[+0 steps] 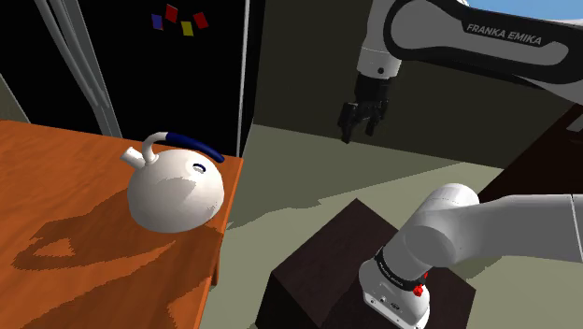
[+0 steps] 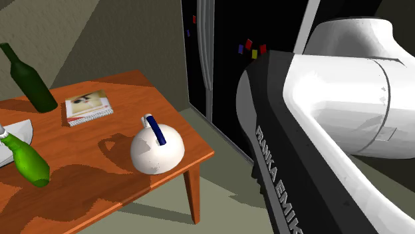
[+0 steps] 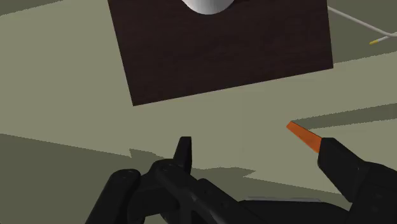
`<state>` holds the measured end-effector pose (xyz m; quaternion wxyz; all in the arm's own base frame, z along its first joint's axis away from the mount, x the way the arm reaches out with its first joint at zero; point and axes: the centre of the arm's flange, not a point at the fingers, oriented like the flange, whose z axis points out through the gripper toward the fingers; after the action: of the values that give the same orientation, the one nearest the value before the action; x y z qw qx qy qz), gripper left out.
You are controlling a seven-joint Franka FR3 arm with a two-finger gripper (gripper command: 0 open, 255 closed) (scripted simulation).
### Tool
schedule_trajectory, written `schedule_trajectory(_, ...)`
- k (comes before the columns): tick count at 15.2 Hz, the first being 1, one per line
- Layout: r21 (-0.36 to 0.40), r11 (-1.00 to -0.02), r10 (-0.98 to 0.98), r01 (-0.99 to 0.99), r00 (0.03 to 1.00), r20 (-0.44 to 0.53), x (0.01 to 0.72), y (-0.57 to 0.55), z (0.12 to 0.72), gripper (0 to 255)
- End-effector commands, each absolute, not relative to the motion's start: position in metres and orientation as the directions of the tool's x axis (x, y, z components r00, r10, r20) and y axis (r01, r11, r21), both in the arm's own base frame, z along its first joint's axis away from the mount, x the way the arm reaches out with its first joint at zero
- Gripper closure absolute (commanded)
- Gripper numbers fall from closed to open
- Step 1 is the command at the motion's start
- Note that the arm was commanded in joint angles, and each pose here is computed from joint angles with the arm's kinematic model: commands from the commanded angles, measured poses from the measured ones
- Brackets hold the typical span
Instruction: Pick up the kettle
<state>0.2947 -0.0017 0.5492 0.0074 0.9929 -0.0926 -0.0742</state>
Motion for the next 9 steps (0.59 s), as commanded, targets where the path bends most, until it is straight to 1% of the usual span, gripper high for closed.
schedule_trajectory(1, 0.028, -0.983, -0.185, -0.183, 0.972, -0.146, 0.295, -0.002, 0.549, 0)
schedule_trajectory(9, 0.033, -0.999, 0.032, 0.036, 0.993, -0.112, 0.365, 0.076, 0.561, 0)
